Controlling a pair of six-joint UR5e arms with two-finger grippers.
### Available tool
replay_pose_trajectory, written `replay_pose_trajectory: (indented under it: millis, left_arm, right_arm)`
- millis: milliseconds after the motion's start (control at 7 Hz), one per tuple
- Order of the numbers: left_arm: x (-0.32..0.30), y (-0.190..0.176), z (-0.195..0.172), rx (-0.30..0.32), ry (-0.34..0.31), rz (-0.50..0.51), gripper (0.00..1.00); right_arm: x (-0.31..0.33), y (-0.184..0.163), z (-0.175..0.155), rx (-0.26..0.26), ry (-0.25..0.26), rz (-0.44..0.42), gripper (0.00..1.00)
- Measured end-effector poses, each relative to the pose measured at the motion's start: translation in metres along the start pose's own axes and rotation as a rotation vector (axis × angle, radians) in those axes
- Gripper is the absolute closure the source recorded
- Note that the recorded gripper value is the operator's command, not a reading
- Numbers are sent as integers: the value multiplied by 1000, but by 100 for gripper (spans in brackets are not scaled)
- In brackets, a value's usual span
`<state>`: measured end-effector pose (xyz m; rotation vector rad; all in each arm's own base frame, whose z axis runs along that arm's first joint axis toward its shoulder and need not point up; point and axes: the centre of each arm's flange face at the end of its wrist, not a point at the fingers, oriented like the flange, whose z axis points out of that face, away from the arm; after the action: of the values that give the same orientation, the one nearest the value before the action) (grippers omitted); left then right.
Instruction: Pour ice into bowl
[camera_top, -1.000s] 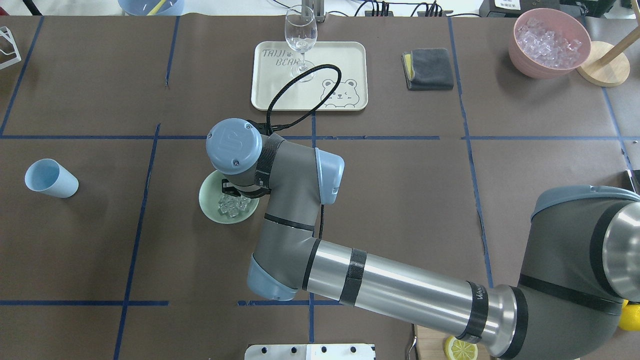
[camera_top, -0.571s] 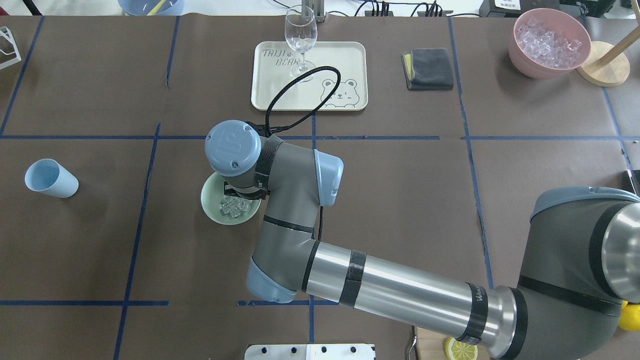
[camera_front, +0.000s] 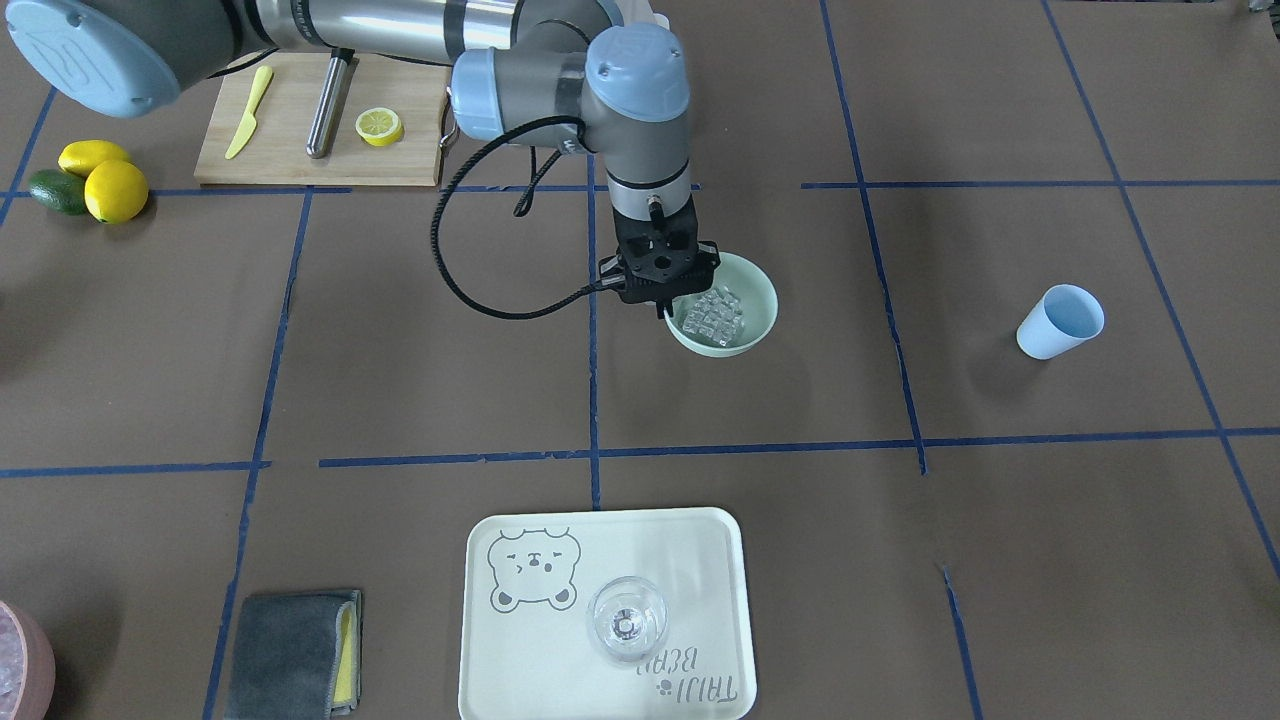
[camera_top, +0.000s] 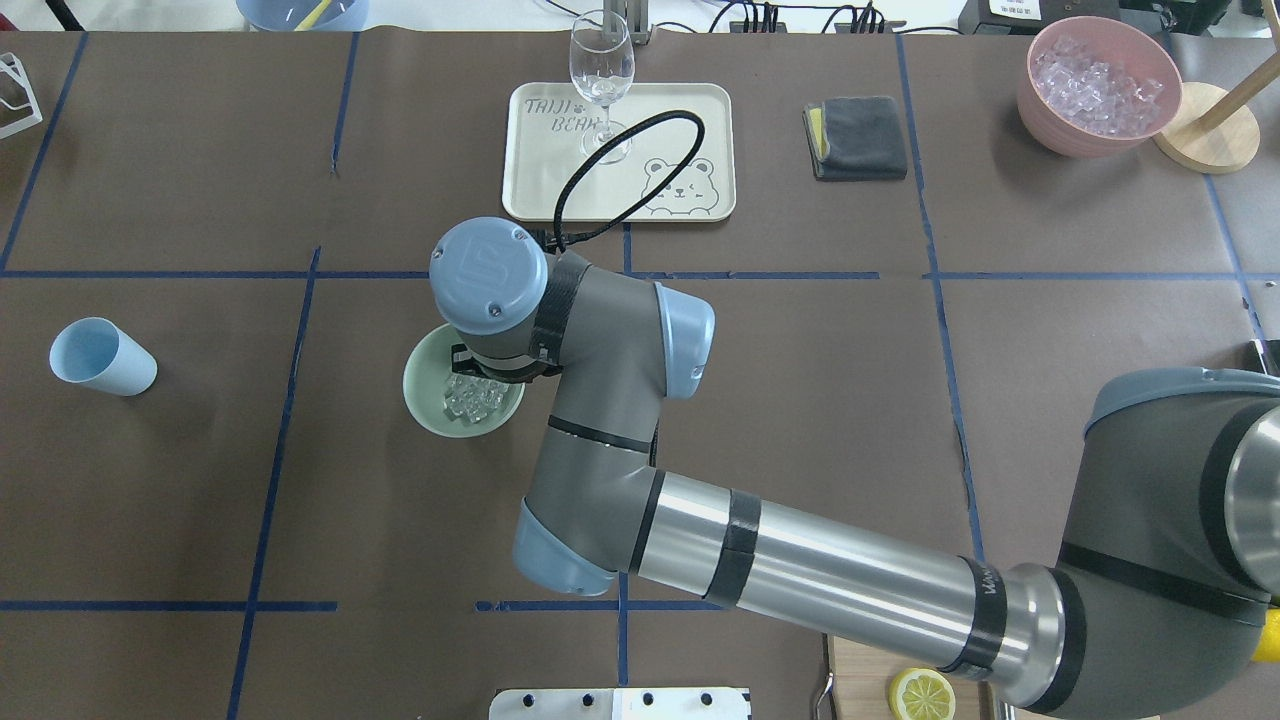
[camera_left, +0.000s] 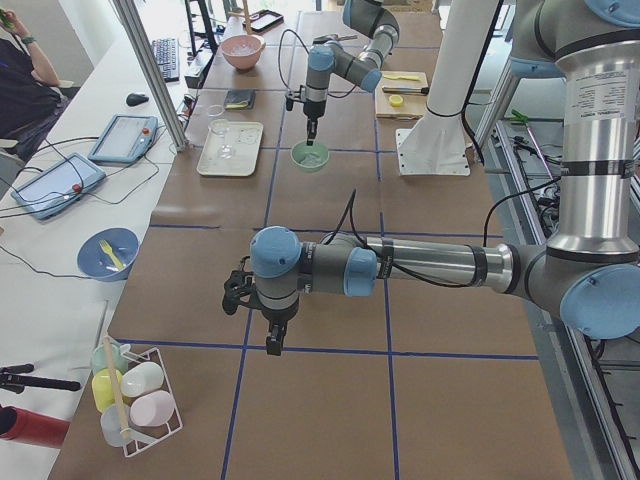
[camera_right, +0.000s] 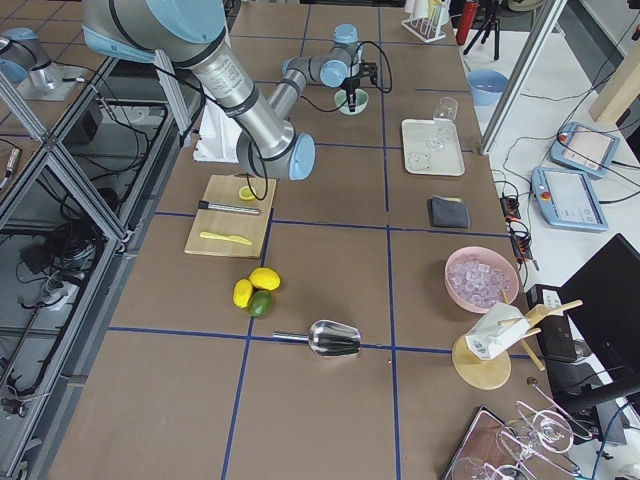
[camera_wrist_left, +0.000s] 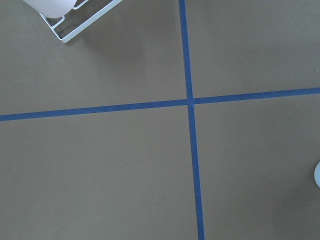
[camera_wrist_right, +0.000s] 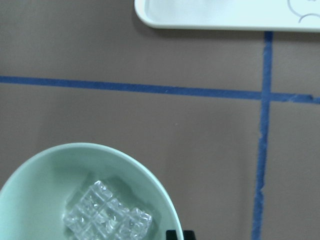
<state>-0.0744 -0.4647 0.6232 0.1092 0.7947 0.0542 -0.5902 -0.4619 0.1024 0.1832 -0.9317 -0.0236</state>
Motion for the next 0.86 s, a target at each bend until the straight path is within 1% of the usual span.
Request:
replay_pose_trajectory:
  millis: [143,286,429,571,857]
  left_arm:
    - [1,1,0,1,8,1,0]
    - [2,1,-1,2,11,2,0]
    - [2,1,-1,1,12,2,0]
    - [2,1,-1,2,12,2,0]
    - [2,1,-1,2,12,3,0]
  right_arm:
    - [49,-16,-29,-8,-36,-27,100]
    - [106,-28,-52,-16,-54,-66,100]
    - [169,-33,-69,-25,-54,-109,100]
    - [228,-34,-79,-38,-39,-140,100]
    - [350,-24,-82,-59,-10,-199,100]
